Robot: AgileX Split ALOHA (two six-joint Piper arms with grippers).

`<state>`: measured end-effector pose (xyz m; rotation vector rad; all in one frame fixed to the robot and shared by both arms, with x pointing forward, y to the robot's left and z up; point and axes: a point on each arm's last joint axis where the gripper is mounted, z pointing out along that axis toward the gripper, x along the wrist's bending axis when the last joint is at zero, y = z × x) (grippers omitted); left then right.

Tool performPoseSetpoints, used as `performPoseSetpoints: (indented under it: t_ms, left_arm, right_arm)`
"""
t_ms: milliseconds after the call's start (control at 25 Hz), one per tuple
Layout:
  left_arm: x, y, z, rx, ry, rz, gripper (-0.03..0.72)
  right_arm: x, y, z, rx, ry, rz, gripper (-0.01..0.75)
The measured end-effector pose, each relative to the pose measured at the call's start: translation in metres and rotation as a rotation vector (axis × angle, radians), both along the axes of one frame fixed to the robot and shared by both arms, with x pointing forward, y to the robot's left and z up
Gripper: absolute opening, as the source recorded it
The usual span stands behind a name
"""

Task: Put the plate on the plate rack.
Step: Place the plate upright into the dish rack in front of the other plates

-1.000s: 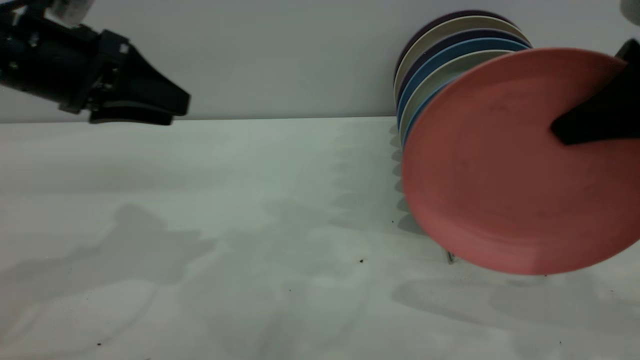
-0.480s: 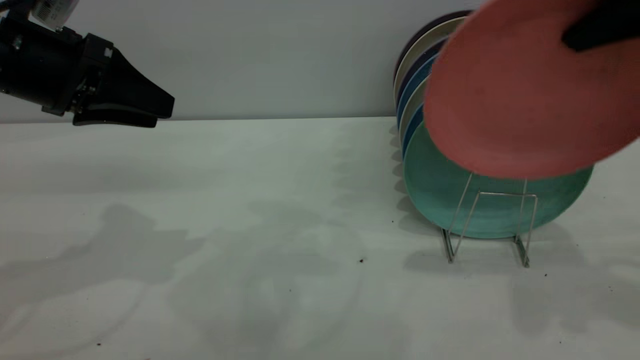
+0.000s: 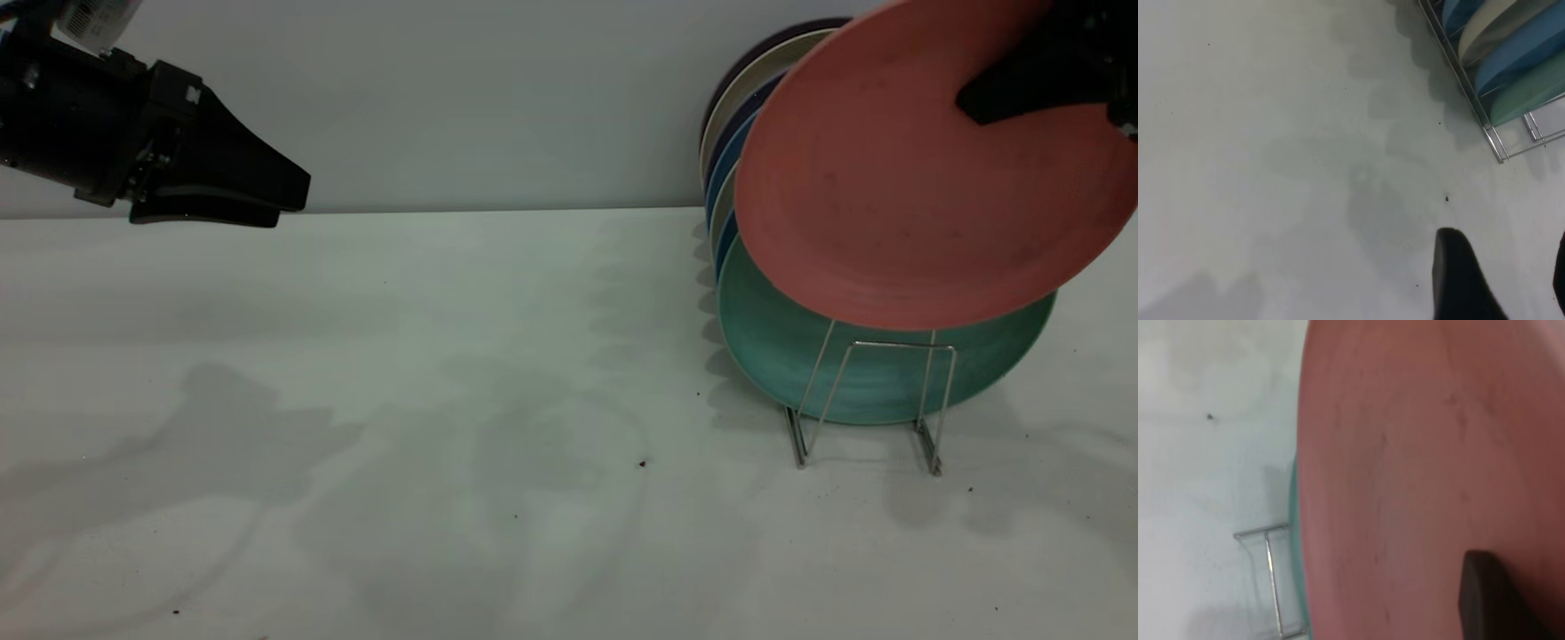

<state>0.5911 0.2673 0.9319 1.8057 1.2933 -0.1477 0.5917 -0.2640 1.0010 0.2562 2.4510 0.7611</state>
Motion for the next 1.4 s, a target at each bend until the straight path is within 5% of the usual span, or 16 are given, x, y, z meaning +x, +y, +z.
performPoseSetpoints:
  t_ms: [880,1400]
  left_arm:
    - [0.001,0.001,-0.001,0.010,-0.002,0.011,0.381]
    - [0.003,0.005,-0.003,0.032,0.035,0.087,0.381]
  right_arm:
    - [0.013,-0.001,-0.053,-0.014,0.141,0.004,0.135]
    - [0.004,0.007,-0.045,0.128,0.271,-0.033,0.443]
